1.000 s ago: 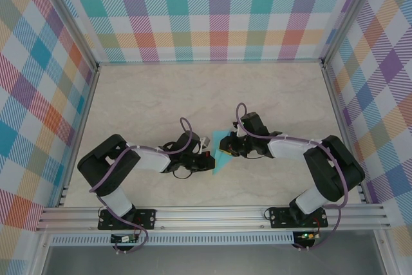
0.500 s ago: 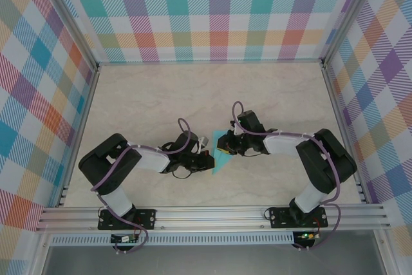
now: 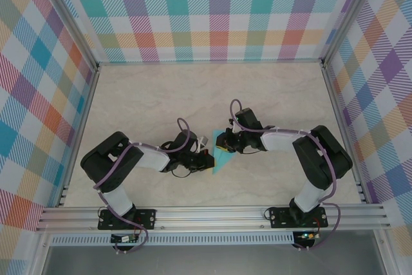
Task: Fold a paper plane with a square sheet of paper (pick it up from the middle)
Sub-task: Fourth fold the wing at the center of the table.
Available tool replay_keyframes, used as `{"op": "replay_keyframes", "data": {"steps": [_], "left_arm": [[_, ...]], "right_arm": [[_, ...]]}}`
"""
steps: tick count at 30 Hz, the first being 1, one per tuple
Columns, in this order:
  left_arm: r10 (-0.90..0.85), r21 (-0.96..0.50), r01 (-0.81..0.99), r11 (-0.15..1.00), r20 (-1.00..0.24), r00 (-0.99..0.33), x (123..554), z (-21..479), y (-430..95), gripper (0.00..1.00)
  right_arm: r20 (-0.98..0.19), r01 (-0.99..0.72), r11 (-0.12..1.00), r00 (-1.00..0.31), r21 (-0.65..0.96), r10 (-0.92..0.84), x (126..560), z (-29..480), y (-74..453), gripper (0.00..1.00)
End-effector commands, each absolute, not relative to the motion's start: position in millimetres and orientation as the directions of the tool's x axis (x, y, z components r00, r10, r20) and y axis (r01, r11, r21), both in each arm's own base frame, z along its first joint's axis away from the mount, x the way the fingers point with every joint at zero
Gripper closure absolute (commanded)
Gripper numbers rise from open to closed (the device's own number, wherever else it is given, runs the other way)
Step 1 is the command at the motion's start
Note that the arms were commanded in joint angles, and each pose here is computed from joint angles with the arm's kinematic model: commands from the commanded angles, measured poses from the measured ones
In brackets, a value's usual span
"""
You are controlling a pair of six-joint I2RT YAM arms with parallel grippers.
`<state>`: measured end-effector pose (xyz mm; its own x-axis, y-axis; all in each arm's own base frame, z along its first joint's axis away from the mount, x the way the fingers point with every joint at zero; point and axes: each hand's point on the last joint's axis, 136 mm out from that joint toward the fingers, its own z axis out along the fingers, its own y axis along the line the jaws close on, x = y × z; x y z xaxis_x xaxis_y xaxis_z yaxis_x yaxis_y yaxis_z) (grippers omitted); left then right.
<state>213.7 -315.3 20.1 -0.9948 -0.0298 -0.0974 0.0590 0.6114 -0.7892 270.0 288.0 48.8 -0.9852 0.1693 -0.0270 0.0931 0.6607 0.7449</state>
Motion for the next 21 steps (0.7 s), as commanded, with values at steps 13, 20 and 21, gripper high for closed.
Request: {"op": "replay_keyframes", "data": {"steps": [13,20,21], "left_arm": [[-0.066,-0.762,-0.026,0.648,-0.022,-0.998,213.9,-2.0,-302.7,1.00],[-0.071,-0.748,-0.044,0.662,-0.004,-0.997,213.2,-7.4,-300.0,1.00],[-0.070,-0.746,-0.045,0.664,-0.002,-0.998,212.8,-8.2,-299.7,1.00]], "right_arm": [[-0.023,0.087,0.692,-0.989,0.717,0.148,276.4,37.6,292.6,0.82],[-0.016,0.094,0.709,-0.989,0.699,0.147,277.1,32.5,290.6,0.82],[-0.016,0.095,0.710,-0.989,0.698,0.147,277.3,31.6,290.6,0.82]]}}
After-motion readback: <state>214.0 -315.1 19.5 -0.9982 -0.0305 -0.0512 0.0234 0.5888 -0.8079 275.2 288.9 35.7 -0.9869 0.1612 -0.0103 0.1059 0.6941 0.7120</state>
